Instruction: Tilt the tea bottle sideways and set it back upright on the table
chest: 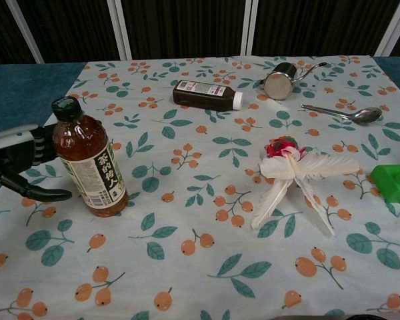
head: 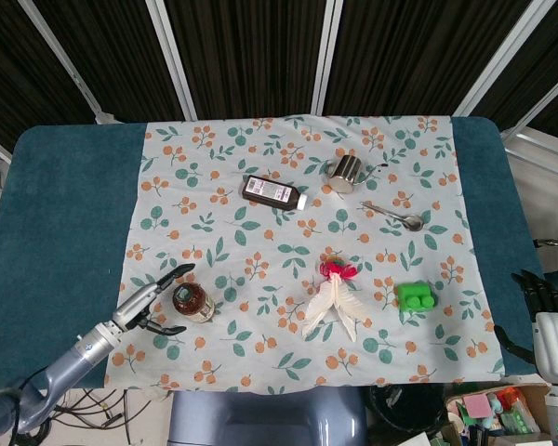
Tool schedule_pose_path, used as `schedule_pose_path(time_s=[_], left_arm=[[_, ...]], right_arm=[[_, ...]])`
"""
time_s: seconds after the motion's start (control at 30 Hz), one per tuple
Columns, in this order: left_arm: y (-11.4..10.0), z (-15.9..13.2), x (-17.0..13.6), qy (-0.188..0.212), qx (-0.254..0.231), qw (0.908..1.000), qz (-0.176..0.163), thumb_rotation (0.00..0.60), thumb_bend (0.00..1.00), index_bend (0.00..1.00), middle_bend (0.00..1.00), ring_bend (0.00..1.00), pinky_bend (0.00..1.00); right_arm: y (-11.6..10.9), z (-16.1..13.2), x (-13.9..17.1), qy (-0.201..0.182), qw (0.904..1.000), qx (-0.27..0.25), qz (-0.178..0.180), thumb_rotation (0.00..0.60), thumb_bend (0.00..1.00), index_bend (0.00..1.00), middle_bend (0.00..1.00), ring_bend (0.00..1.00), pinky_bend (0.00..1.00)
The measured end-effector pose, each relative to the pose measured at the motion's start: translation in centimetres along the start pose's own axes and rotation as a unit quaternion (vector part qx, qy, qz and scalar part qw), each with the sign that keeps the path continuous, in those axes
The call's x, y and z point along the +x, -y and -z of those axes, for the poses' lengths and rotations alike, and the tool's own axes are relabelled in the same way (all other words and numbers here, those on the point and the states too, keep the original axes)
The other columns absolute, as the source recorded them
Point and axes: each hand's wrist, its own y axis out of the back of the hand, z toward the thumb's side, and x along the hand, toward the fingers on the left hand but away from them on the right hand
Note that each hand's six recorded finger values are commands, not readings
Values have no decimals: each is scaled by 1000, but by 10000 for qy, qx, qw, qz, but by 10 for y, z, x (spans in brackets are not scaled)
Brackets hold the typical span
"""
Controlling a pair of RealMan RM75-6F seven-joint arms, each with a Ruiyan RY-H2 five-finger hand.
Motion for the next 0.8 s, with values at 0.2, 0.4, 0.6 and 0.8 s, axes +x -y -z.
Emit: schedule_pose_path(time_s=[0.2, 0.4, 0.6, 0.8], left_arm=[[-24, -3, -29, -280, 888, 9954, -212, 600, 181, 0, 0, 0, 52], [-47, -18, -66, -692, 1779, 9789, -725, 600, 198, 0, 0, 0, 52], [-80, -45, -115, -1187, 2310, 9539, -1505, 600, 258, 0, 0, 0, 52], [-105, -57, -142, -1268, 3079, 9134, -2341, 600, 262, 0, 0, 0, 52]], right_arm=[[0, 0, 0, -10, 10000, 37, 15, 600, 162, 150, 105, 128, 186], [-1, -1, 1, -16, 10000, 44, 32, 600, 163, 150, 105, 128, 186], [-1, -1, 1, -1, 10000, 33, 5, 600, 162, 156, 106, 129, 185], [-1, 0, 1, 32, 10000, 26, 23, 600, 163, 160, 107, 129, 186]])
